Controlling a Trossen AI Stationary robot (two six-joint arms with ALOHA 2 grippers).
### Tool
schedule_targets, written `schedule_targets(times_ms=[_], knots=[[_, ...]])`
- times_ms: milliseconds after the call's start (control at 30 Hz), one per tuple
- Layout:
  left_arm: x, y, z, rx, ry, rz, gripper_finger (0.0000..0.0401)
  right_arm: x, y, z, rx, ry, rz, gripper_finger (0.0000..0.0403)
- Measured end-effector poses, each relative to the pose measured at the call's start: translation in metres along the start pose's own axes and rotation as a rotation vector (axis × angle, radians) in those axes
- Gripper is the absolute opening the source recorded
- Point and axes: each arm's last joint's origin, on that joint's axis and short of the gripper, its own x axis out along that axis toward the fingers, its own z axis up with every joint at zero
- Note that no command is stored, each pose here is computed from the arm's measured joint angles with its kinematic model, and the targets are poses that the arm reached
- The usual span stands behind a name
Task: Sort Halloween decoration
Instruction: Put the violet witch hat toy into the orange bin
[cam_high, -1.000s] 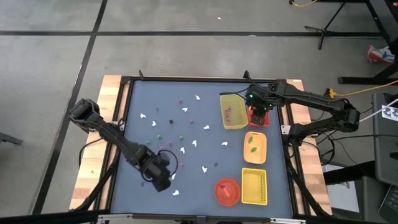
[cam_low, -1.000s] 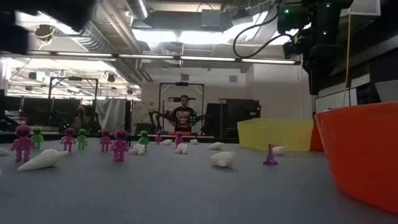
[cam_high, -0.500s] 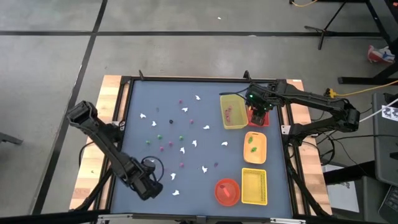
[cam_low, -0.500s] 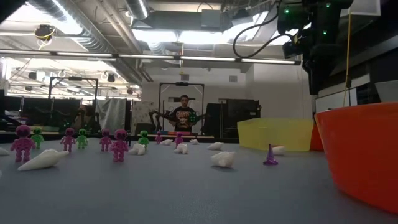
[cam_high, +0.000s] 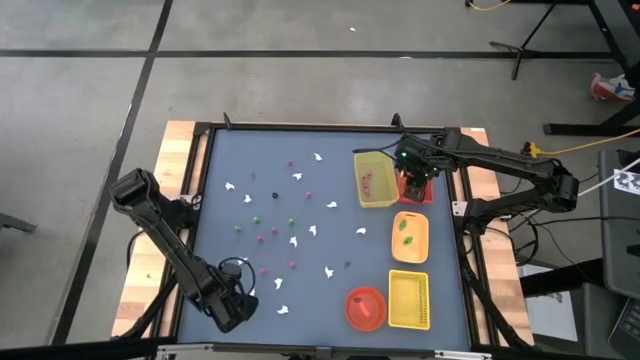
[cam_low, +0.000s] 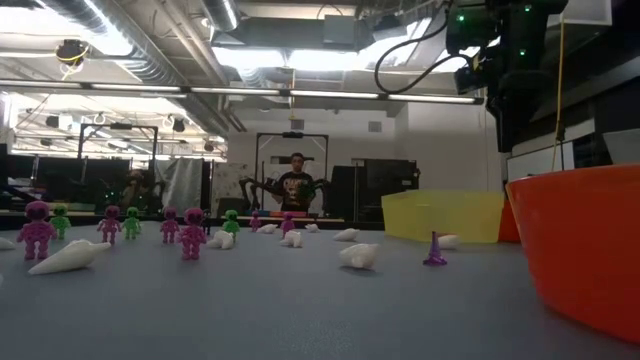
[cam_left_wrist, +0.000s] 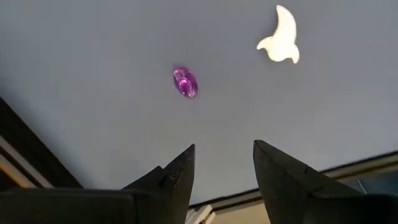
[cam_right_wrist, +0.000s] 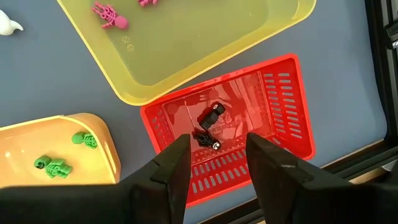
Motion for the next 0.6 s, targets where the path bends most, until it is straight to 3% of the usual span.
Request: schedule_targets(times_ms=[600], knots=[[0.030,-0.001,0.005,-0.064,-0.105,0.115,0.0147,0.000,0.000,0.000,0.000,-0.001,0.000,0.0152]])
